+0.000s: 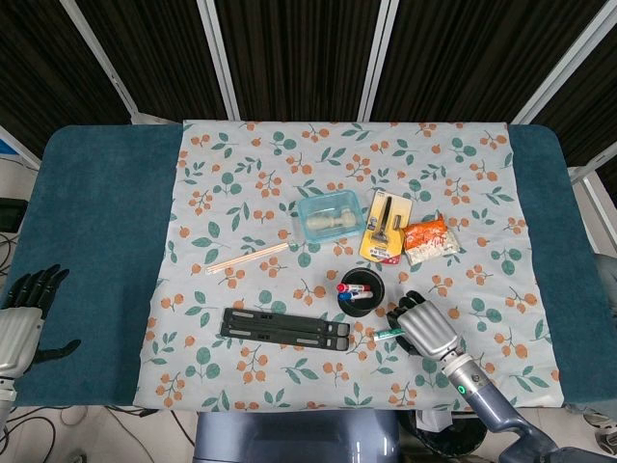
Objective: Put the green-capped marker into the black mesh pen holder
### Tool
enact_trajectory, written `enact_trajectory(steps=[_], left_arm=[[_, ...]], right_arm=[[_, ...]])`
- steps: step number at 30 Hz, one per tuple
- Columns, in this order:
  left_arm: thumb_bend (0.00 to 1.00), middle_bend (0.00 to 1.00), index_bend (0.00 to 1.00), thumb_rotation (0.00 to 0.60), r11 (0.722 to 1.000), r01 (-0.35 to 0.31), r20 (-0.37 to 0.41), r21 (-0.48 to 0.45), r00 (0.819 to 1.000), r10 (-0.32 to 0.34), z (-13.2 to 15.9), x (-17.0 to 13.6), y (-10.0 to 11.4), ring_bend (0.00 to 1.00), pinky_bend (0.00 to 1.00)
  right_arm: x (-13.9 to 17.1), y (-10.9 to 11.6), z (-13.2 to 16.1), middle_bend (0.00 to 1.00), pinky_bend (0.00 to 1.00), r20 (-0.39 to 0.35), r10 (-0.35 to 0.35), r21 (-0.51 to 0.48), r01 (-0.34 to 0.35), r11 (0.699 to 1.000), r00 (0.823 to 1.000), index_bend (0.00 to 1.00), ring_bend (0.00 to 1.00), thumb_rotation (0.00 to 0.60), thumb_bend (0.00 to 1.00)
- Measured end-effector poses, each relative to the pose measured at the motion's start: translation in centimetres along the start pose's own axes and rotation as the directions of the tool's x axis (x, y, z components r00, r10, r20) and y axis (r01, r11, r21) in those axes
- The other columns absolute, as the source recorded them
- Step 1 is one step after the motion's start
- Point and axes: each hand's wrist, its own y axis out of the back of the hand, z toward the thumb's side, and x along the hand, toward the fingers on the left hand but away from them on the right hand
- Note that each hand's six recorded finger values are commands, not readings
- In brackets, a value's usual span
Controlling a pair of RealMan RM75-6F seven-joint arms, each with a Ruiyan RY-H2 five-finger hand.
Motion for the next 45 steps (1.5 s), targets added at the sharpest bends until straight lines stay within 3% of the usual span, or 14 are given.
enact_trajectory(steps=[9,14,17,21,25,29,31,39,45], left_arm=[[0.03,0.00,0.00,0.600,1.000,0.001,0.000,-0.001,1.000,-0.001,0.0,0.0,0.0,0.00,0.00],[0.03,0.00,0.00,0.600,1.000,-0.001,0.001,0.001,1.000,0.001,0.0,0.0,0.0,0.00,0.00],[0.03,0.00,0.00,0.600,1.000,-0.003,0.004,0.002,1.000,0.003,0.1,0.0,0.0,0.00,0.00],[0.03,0.00,0.00,0.600,1.000,-0.003,0.006,0.003,1.000,0.003,0.2,-0.1,0.0,0.00,0.00],[0.03,0.00,0.00,0.600,1.000,-0.002,0.008,0.004,1.000,0.002,0.2,-0.1,0.0,0.00,0.00],[0.03,0.00,0.00,0.600,1.000,-0.002,0.012,0.005,1.000,0.002,0.3,-0.1,-0.1,0.00,0.00],[0.03,0.00,0.00,0.600,1.000,-0.002,0.012,0.005,1.000,0.002,0.3,-0.2,-0.1,0.00,0.00],[0.03,0.00,0.00,0.600,1.000,-0.004,0.008,-0.004,1.000,0.004,0.2,0.0,0.1,0.00,0.00],[0.03,0.00,0.00,0.600,1.000,-0.005,0.013,-0.006,1.000,0.005,0.2,0.0,0.1,0.00,0.00]], right_arm=[[0.0,3.2,0.7,0.57,0.25,-0.006,-0.090,-0.080,0.089,0.993,0.996,0.69,0.33,0.600,0.58],[-0.2,6.3,0.6,0.57,0.25,0.051,-0.184,-0.229,0.191,0.954,0.981,0.69,0.33,0.600,0.59],[-0.4,8.1,0.5,0.57,0.25,0.126,-0.230,-0.379,0.261,0.888,0.965,0.69,0.33,0.600,0.58],[-0.9,10.3,-0.1,0.57,0.25,0.248,-0.254,-0.561,0.352,0.750,0.935,0.69,0.32,0.600,0.58],[-1.3,11.9,-0.6,0.57,0.25,0.364,-0.230,-0.692,0.427,0.582,0.903,0.69,0.32,0.600,0.59],[-1.7,12.2,-0.2,0.57,0.25,0.420,-0.189,-0.761,0.457,0.461,0.888,0.69,0.32,0.600,0.58],[-2.1,12.1,0.3,0.57,0.25,0.426,-0.177,-0.782,0.459,0.422,0.887,0.69,0.32,0.600,0.59],[-3.3,11.4,2.9,0.57,0.25,0.415,-0.155,-0.832,0.443,0.334,0.897,0.69,0.32,0.600,0.58],[-4.1,10.7,3.4,0.57,0.25,0.428,-0.148,-0.832,0.453,0.321,0.891,0.69,0.31,0.600,0.59]])
